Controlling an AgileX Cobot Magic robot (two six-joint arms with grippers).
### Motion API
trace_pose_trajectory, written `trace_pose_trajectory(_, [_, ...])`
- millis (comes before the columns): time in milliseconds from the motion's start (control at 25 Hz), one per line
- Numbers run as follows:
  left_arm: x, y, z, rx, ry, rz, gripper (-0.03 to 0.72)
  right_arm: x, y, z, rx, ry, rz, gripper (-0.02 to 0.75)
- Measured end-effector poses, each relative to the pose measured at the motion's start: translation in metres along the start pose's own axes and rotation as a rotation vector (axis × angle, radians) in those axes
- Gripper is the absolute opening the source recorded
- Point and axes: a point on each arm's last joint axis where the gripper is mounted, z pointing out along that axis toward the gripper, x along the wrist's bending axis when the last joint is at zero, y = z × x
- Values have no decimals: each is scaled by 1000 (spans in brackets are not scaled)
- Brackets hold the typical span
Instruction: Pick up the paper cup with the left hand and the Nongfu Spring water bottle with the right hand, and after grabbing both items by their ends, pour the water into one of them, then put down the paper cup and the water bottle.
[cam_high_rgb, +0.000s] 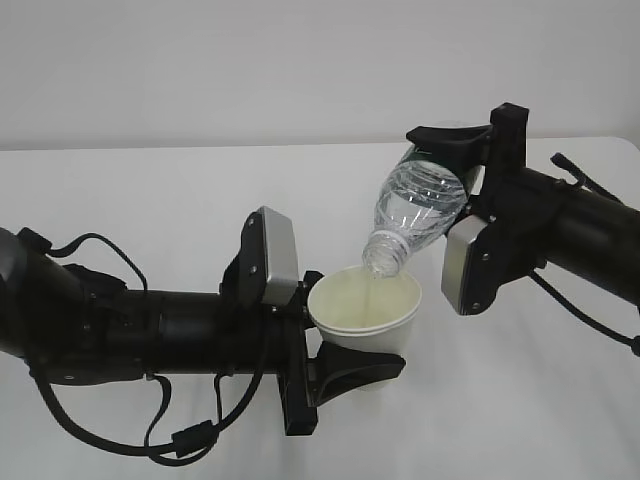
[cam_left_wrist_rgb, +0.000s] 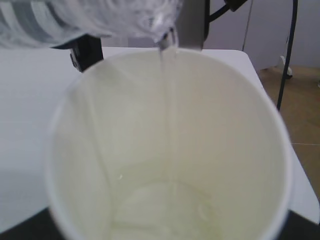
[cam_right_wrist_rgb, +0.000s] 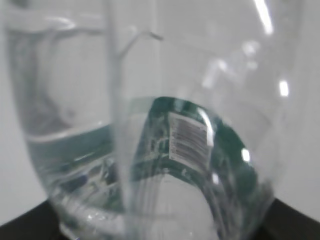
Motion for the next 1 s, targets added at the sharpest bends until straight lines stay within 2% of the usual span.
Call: trace_pose_trajectory(1000, [0,1,0,-13,-4,2,414,-1,0,0,-3,-6,-1,447])
